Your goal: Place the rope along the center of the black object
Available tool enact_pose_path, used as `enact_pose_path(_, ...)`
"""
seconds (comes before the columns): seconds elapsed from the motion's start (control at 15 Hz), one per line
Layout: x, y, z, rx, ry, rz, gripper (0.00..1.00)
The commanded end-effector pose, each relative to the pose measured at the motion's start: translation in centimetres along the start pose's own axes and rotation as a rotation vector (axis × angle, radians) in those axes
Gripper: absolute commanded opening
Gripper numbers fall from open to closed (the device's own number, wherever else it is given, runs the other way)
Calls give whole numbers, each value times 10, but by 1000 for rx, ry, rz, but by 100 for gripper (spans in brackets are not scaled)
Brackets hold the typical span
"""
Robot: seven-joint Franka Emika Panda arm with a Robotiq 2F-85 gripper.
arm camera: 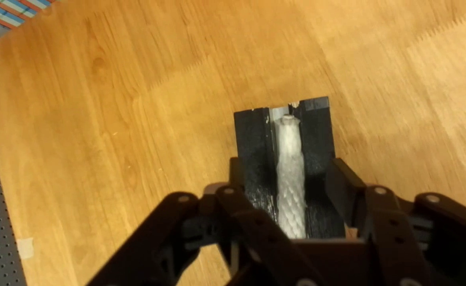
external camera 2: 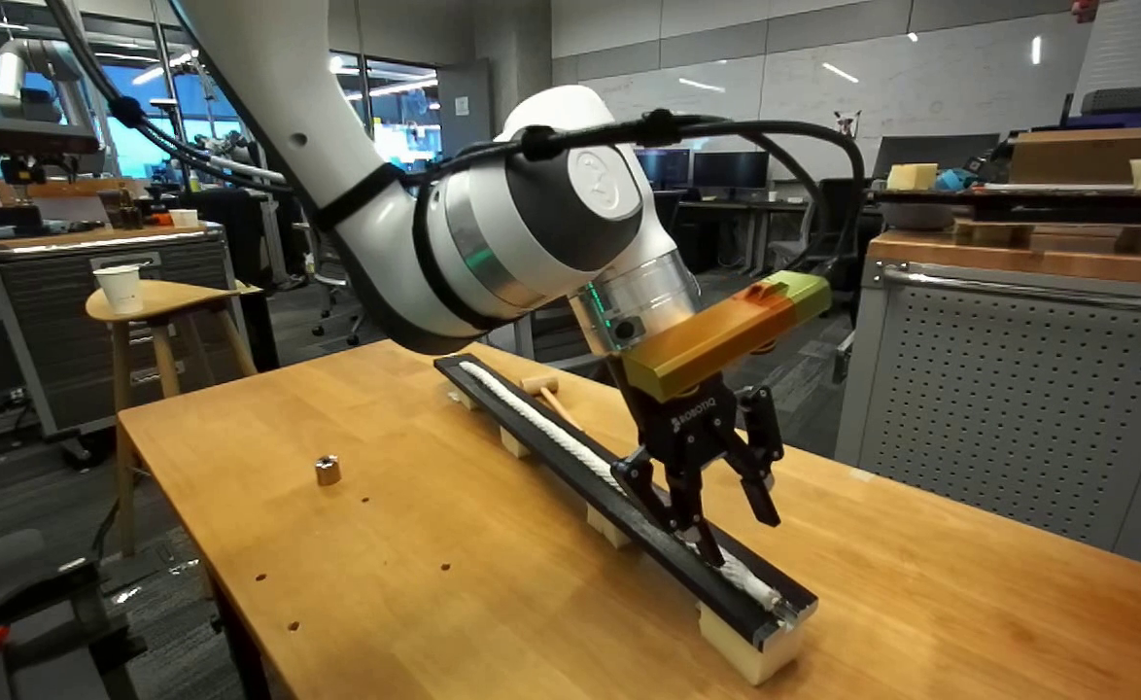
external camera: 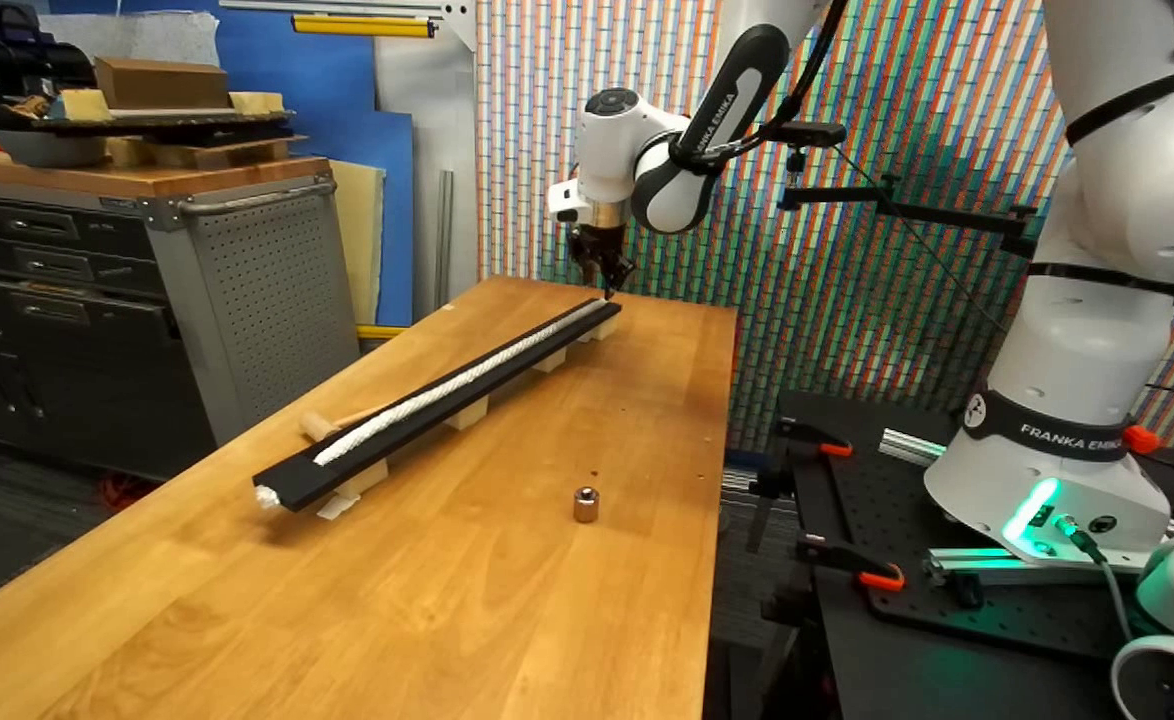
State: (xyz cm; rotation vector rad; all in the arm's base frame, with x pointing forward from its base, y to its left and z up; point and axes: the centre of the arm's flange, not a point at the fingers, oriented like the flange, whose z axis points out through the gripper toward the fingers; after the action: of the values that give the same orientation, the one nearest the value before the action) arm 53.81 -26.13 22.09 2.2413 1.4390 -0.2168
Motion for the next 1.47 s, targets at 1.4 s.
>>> enact_pose_path(1.4, -47, 56, -75, 124, -114, 781, 100)
